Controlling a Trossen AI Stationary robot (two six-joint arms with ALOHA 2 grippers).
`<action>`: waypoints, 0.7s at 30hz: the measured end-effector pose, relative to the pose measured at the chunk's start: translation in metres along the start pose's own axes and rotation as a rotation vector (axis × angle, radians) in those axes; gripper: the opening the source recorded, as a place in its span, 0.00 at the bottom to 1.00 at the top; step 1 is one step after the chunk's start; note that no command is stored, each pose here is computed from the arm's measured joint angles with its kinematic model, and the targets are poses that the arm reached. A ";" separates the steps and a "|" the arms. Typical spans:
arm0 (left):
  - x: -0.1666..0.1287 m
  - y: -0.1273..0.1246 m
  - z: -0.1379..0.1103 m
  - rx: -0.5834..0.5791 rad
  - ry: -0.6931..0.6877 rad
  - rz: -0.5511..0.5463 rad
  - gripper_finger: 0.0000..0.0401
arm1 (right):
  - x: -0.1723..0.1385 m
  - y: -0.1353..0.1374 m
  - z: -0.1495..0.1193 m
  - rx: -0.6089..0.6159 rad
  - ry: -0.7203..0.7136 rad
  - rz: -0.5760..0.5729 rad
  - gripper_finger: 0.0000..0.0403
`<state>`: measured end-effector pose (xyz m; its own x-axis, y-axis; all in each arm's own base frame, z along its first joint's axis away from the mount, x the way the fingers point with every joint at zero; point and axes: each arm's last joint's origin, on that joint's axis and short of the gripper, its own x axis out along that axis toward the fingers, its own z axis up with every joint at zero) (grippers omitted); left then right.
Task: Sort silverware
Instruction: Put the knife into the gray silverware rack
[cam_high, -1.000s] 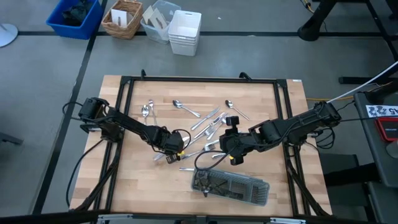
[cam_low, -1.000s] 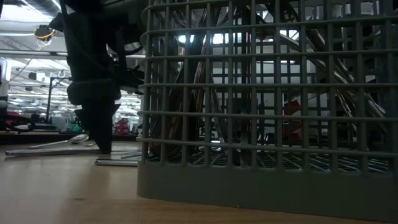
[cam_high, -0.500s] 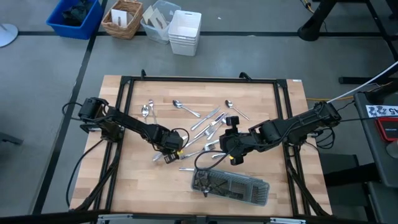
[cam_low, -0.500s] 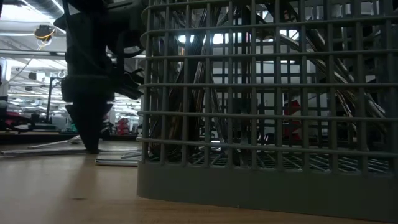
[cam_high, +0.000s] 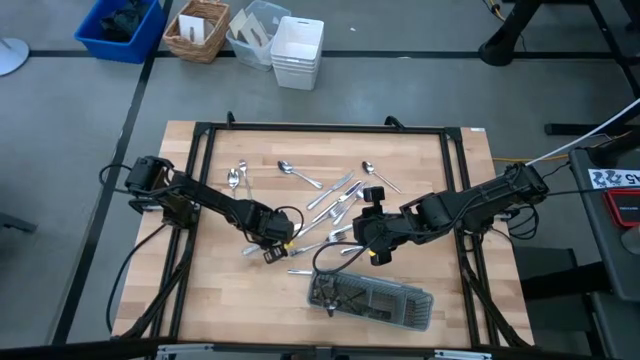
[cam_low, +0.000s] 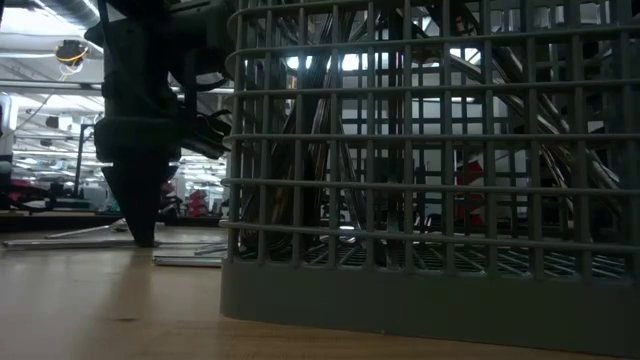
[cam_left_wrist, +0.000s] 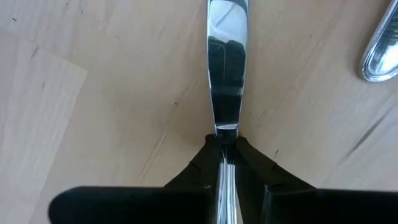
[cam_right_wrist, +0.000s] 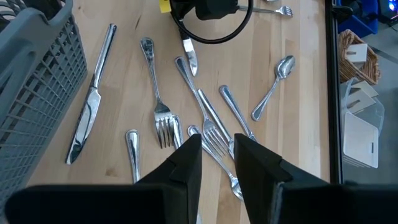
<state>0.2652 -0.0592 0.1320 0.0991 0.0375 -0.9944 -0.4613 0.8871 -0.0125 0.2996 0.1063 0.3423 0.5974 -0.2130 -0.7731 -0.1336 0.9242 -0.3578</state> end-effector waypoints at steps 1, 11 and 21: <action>0.000 0.000 0.000 0.000 -0.001 0.000 0.06 | 0.000 0.000 0.000 0.000 0.000 0.000 0.24; -0.003 -0.002 0.006 -0.011 -0.021 -0.017 0.07 | 0.000 0.000 0.000 0.000 0.000 0.000 0.24; -0.007 -0.003 0.009 -0.017 -0.025 -0.021 0.08 | 0.000 0.000 0.000 0.000 0.001 0.000 0.24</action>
<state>0.2741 -0.0579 0.1396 0.1307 0.0303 -0.9910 -0.4739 0.8799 -0.0356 0.2997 0.1063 0.3421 0.5966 -0.2134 -0.7736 -0.1339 0.9240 -0.3581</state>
